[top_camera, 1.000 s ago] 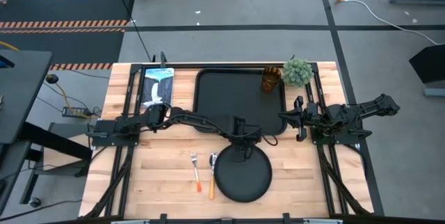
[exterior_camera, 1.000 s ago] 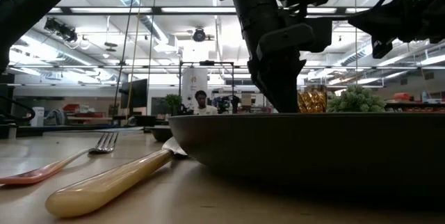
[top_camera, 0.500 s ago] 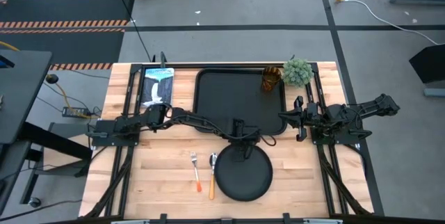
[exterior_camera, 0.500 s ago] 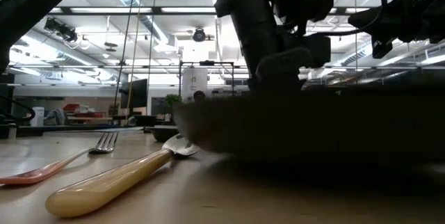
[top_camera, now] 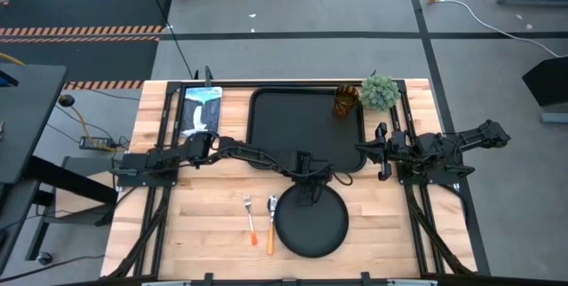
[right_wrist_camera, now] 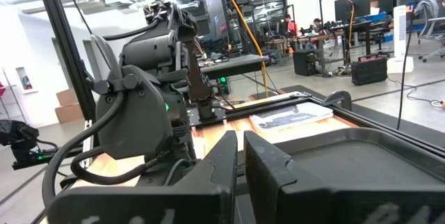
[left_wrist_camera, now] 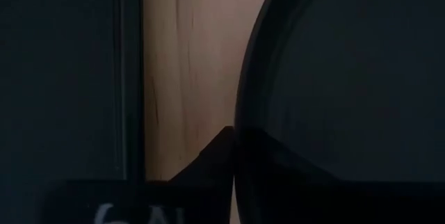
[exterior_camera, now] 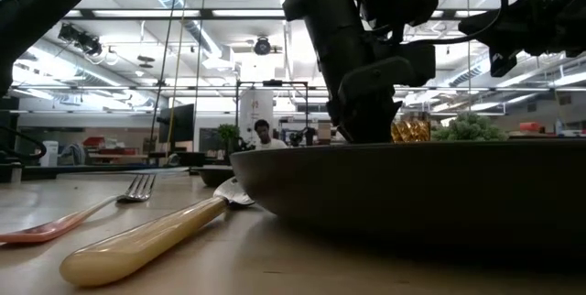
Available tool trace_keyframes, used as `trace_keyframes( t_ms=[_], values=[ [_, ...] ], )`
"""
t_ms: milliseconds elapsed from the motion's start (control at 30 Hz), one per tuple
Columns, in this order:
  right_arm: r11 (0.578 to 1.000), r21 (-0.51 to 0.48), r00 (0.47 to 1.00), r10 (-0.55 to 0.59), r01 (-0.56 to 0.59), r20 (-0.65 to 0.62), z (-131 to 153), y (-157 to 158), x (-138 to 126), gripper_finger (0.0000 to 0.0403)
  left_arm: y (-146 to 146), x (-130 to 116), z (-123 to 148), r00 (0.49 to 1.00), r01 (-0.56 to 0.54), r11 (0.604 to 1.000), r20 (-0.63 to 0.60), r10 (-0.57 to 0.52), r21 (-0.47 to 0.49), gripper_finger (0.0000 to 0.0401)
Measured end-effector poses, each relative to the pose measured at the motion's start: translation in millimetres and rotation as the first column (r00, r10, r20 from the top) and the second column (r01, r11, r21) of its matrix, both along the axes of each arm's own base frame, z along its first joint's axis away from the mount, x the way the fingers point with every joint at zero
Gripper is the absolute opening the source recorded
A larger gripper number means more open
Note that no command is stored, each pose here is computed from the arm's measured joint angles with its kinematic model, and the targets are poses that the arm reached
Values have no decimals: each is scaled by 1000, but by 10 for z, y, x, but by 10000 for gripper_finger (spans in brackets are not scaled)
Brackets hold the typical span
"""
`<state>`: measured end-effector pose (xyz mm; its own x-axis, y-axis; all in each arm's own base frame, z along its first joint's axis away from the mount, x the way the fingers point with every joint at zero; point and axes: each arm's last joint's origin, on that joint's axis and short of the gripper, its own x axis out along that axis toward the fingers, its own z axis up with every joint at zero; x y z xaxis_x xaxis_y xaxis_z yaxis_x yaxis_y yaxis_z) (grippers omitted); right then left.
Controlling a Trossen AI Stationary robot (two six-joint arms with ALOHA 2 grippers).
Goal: Pick and place plate/cup/fork/spoon on tray
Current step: Put the black plate on the right side of the black tray
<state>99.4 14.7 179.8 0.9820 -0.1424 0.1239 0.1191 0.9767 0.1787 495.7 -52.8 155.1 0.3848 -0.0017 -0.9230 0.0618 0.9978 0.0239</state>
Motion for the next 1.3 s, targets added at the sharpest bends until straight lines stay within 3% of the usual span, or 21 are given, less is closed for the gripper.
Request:
trace_keyframes(
  t_ms=[333, 567, 733, 833, 1033, 1300],
  values=[
    [1000, 0, 1000, 0, 0, 0, 0, 0, 0, 34, 61, 32, 148, 1000, 12, 1000, 6, -12, 2, 20],
    [1000, 0, 1000, 0, 0, 0, 0, 0, 0, 34, 406, 52, 512, 1000, 4, 1000, -8, -4, 1, 17],
    [1000, 0, 1000, 1, -1, 0, 0, 0, 0, 34, 817, 44, 747, 999, -38, 999, 12, 38, 12, 17],
    [1000, 0, 1000, 0, 0, 0, 0, 0, 0, 34, 1118, 12, 831, 997, -73, 997, 22, 74, -37, 17],
    [1000, 0, 1000, 0, 0, 0, 0, 0, 0, 34, 1810, -133, 820, 985, -169, 971, 16, 174, -167, 17],
    [1000, 0, 1000, 1, -1, 0, 0, 0, 0, 34, 2547, -340, 840, 932, -338, 917, 63, 357, -212, 17]
  ],
)
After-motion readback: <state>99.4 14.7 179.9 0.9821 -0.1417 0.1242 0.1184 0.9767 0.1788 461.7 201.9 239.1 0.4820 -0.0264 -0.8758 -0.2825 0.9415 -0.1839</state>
